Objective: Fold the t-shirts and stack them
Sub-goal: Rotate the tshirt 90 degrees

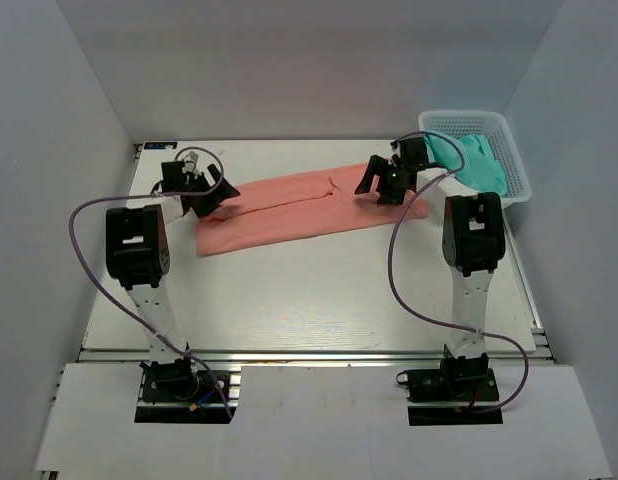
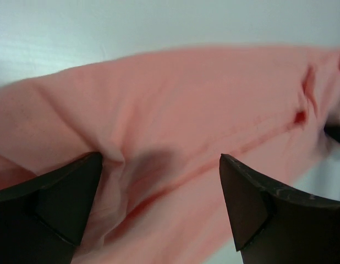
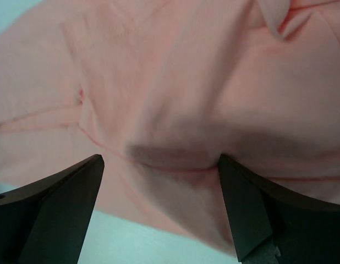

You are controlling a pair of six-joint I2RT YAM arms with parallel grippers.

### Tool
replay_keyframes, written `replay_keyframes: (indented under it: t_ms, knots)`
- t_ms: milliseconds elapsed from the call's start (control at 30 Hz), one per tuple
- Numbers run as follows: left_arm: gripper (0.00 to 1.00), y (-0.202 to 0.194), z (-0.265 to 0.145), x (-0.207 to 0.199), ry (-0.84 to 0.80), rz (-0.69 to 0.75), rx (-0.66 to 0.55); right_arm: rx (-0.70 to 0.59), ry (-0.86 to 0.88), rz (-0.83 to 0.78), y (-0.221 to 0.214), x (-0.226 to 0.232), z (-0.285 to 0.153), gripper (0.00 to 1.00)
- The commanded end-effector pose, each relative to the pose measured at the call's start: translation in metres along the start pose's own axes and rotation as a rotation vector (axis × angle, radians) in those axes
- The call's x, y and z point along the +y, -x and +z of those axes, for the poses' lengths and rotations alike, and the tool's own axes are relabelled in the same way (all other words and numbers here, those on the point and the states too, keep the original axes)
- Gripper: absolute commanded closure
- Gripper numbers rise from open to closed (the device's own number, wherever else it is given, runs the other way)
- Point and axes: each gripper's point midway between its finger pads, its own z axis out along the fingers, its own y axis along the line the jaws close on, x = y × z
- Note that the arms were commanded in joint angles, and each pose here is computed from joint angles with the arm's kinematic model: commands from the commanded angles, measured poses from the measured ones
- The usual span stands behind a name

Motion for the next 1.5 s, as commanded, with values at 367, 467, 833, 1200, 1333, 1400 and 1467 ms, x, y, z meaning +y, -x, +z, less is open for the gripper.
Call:
replay_keyframes:
  t_ms: [367, 467, 833, 1200, 1333, 1400, 1467]
  knots:
    - [0.0, -0.333, -0.203, -0.112, -0.523, -0.005, 0.647, -0.101, 0.547, -0.213, 0.049, 0.17, 0.072, 0.1]
    - [0.0, -0.319, -0.207, -0.134, -0.552, 0.144, 0.593, -0.129, 0.54, -0.279, 0.049, 0.184, 0.046, 0.1]
    - [0.0, -0.247, -0.217, -0.162, -0.428, 0.398, 0.219, -0.03, 0.257, -0.443, -0.011, 0.184, 0.001, 0.1]
    - [0.0, -0.218, -0.222, -0.096, -0.038, 0.244, -0.01, 0.246, 0.082, -0.366, -0.158, 0.155, -0.012, 0.1]
    - [0.0, -0.235, -0.211, -0.099, -0.107, 0.246, 0.045, 0.275, 0.064, -0.339, -0.163, 0.141, 0.002, 0.1]
    - [0.0, -0.24, -0.208, -0.102, -0.126, 0.244, 0.077, 0.288, 0.005, -0.34, -0.162, 0.126, 0.017, 0.1]
    - [0.0, -0.245, -0.202, -0.101, -0.13, 0.254, 0.111, 0.32, -0.036, -0.32, -0.165, 0.11, 0.027, 0.1]
